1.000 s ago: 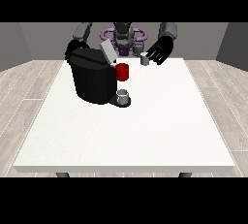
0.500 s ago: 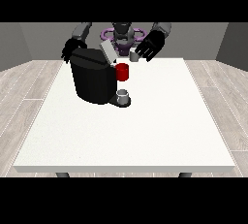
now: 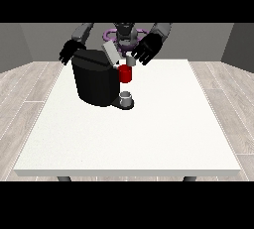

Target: Insert the coffee pod into the coffee machine and close the lid

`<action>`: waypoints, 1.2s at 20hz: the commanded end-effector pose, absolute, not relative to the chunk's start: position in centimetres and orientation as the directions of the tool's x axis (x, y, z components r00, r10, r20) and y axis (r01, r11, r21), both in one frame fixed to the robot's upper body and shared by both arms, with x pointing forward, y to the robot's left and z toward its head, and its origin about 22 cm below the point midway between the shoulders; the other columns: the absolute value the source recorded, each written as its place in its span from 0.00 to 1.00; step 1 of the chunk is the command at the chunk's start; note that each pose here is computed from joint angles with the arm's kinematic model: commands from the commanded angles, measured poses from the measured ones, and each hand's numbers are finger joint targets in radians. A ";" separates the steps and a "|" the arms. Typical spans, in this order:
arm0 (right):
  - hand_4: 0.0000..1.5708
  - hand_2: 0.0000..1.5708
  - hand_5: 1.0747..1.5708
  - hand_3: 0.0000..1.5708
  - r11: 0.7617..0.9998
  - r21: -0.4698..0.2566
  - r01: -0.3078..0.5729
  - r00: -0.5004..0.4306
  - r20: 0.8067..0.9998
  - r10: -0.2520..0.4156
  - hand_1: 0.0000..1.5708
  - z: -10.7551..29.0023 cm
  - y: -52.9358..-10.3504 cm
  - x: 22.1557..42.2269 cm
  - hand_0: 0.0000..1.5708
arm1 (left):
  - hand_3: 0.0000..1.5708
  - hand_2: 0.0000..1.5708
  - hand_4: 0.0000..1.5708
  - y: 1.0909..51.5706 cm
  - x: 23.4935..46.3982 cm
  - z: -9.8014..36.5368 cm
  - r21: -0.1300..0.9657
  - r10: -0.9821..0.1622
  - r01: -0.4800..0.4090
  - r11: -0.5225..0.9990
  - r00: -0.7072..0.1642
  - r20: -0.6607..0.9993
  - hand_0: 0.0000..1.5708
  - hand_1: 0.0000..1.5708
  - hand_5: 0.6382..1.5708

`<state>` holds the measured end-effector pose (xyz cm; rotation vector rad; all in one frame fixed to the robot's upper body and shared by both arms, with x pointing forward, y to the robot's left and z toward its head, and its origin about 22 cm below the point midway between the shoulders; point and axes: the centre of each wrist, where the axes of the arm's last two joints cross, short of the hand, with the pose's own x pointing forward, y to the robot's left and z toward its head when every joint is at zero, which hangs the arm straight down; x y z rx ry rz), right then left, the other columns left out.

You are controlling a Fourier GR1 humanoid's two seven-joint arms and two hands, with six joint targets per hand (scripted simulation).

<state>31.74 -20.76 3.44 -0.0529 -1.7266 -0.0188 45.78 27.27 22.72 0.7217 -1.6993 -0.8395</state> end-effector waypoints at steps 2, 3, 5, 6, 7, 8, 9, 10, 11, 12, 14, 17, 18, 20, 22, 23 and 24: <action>0.33 0.00 1.00 0.00 0.998 -0.026 0.066 -0.152 0.988 0.036 0.00 3.4 -21.8 31.9 0.00 | 0.78 0.85 0.31 25.9 46.1 22.1 0.814 -0.793 -0.037 0.580 -0.253 0.554 0.84 0.84 1.00; 0.34 0.00 1.00 0.00 0.996 -0.022 0.087 -0.136 0.990 0.034 0.00 2.0 -19.7 31.5 0.00 | 0.78 0.84 0.32 23.6 46.2 22.1 0.831 -0.802 -0.016 0.557 -0.269 0.533 0.82 0.82 1.00; 0.31 0.00 1.00 0.00 0.997 -0.019 0.076 -0.126 0.992 0.028 0.00 3.0 -21.3 31.6 0.00 | 0.78 0.84 0.32 26.6 46.1 23.3 0.820 -0.798 -0.027 0.572 -0.249 0.548 0.83 0.83 1.00; 0.31 0.00 1.00 0.00 0.997 -0.027 0.072 -0.143 0.989 0.037 0.00 3.4 -20.5 31.4 0.00 | 0.79 0.85 0.32 26.6 46.0 22.3 0.831 -0.812 -0.041 0.554 -0.246 0.529 0.84 0.84 1.00; 0.33 0.00 1.00 0.00 0.998 -0.018 0.052 -0.142 0.989 0.025 0.00 4.9 -22.3 32.2 0.00 | 0.78 0.85 0.32 26.2 46.2 22.8 0.826 -0.807 -0.033 0.563 -0.237 0.541 0.84 0.84 1.00; 0.33 0.00 1.00 0.00 0.998 -0.022 0.062 -0.176 0.984 0.032 0.00 4.4 -21.7 32.3 0.00 | 0.78 0.83 0.33 25.1 46.3 23.4 0.818 -0.796 -0.038 0.574 -0.262 0.546 0.81 0.81 1.00; 0.34 0.00 1.00 0.00 0.997 -0.004 0.075 -0.151 0.988 0.015 0.00 3.5 -22.2 32.0 0.00 | 0.77 0.82 0.33 26.1 46.1 24.1 0.829 -0.806 -0.048 0.557 -0.273 0.525 0.78 0.78 1.00; 0.34 0.00 1.00 0.00 0.996 -0.021 0.085 -0.174 0.984 0.036 0.00 3.6 -22.4 32.3 0.00 | 0.77 0.83 0.33 25.0 46.2 24.5 0.830 -0.806 -0.048 0.556 -0.276 0.524 0.80 0.80 1.00; 0.33 0.00 1.00 0.00 0.996 0.000 0.085 -0.164 0.986 0.014 0.00 4.1 -21.3 32.5 0.00 | 0.77 0.82 0.32 24.1 46.3 23.7 0.844 -0.816 -0.042 0.535 -0.286 0.503 0.80 0.80 1.00; 0.32 0.00 1.00 0.00 0.999 -0.015 0.046 -0.178 0.984 0.023 0.00 4.5 -19.9 31.5 0.00 | 0.76 0.80 0.32 27.8 46.0 23.9 0.832 -0.813 -0.071 0.550 -0.276 0.513 0.77 0.77 1.00; 0.33 0.00 1.00 0.00 0.998 0.013 0.068 -0.138 0.990 -0.004 0.00 3.1 -21.7 31.1 0.00 | 0.75 0.80 0.31 26.9 46.0 22.4 0.827 -0.804 -0.033 0.561 -0.259 0.535 0.75 0.75 1.00; 0.33 0.00 1.00 0.00 0.995 0.030 0.096 -0.183 0.983 -0.012 0.00 3.4 -22.6 32.3 0.00 | 0.76 0.81 0.32 24.7 46.2 23.2 0.840 -0.809 -0.047 0.541 -0.304 0.504 0.77 0.77 1.00; 0.33 0.00 1.00 0.00 0.996 0.004 0.085 -0.144 0.990 0.009 0.00 2.1 -21.2 31.1 0.00 | 0.76 0.81 0.32 24.9 46.3 23.1 0.831 -0.799 -0.011 0.557 -0.280 0.532 0.76 0.76 1.00; 0.33 0.00 1.00 0.00 0.995 0.012 0.099 -0.151 0.988 0.003 0.00 2.8 -21.8 31.5 0.00 | 0.77 0.81 0.33 24.5 46.4 23.4 0.829 -0.803 -0.023 0.559 -0.265 0.534 0.77 0.77 1.00; 0.31 0.00 1.00 0.00 0.996 0.030 0.085 -0.161 0.987 -0.016 0.00 1.2 -21.3 30.4 0.00 | 0.75 0.79 0.32 24.9 46.3 22.4 0.836 -0.812 -0.015 0.548 -0.247 0.528 0.74 0.74 1.00; 0.32 0.00 1.00 0.00 0.998 0.016 0.065 -0.160 0.987 -0.005 0.00 2.9 -20.6 31.4 0.00 | 0.75 0.79 0.31 24.8 46.4 23.0 0.833 -0.808 -0.027 0.553 -0.262 0.528 0.74 0.74 1.00; 0.29 0.00 1.00 0.00 0.996 0.008 0.089 -0.153 0.988 0.006 0.00 2.5 -22.2 31.4 0.00 | 0.76 0.79 0.31 25.4 46.3 23.7 0.839 -0.815 -0.024 0.543 -0.255 0.520 0.75 0.75 1.00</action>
